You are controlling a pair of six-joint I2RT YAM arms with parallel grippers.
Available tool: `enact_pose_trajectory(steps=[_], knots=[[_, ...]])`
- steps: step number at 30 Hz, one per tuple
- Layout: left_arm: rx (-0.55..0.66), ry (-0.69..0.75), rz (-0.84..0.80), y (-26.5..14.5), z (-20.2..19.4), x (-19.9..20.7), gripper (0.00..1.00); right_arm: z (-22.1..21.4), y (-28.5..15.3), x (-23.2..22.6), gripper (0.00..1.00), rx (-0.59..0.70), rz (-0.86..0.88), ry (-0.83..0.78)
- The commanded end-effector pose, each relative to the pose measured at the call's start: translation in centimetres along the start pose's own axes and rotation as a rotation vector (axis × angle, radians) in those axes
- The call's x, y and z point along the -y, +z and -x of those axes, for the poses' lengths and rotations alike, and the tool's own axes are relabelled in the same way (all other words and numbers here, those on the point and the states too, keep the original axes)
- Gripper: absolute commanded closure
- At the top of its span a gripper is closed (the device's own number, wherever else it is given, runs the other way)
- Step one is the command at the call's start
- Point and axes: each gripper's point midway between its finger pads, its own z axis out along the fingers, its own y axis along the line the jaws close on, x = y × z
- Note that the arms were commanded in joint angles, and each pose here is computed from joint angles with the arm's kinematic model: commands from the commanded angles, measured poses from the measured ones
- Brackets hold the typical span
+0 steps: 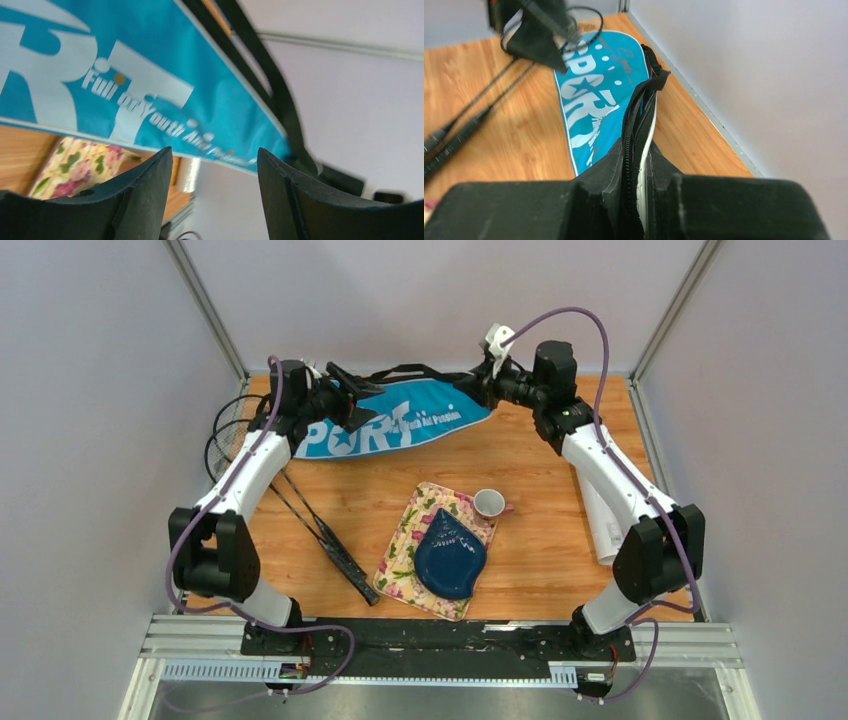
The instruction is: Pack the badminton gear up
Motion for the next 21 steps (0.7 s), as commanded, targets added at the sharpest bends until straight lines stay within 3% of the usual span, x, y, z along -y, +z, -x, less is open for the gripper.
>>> enact_pose_trajectory(steps=[1, 8, 16, 21], knots=[[0.018, -0.315, 0.082, 2.3, 2.0, -0.6, 0.29, 2.1, -2.3, -0.6, 1.00, 0.066, 0.010, -0.330], [0.124, -0.491, 0.242, 6.4, 4.6, -3.6, 0.29, 2.7, -3.4, -2.0, 1.00, 0.070, 0.055, -0.415], [0.109, -0.550, 0.285, 9.9, 5.3, -3.0, 0.32, 3.6, -4.6, -2.5, 1.00, 0.054, 0.047, -0.472], [0.107, -0.529, 0.253, 11.6, 4.9, -0.6, 0.32, 3.6, -4.6, -2.9, 1.00, 0.047, 0.051, -0.490]])
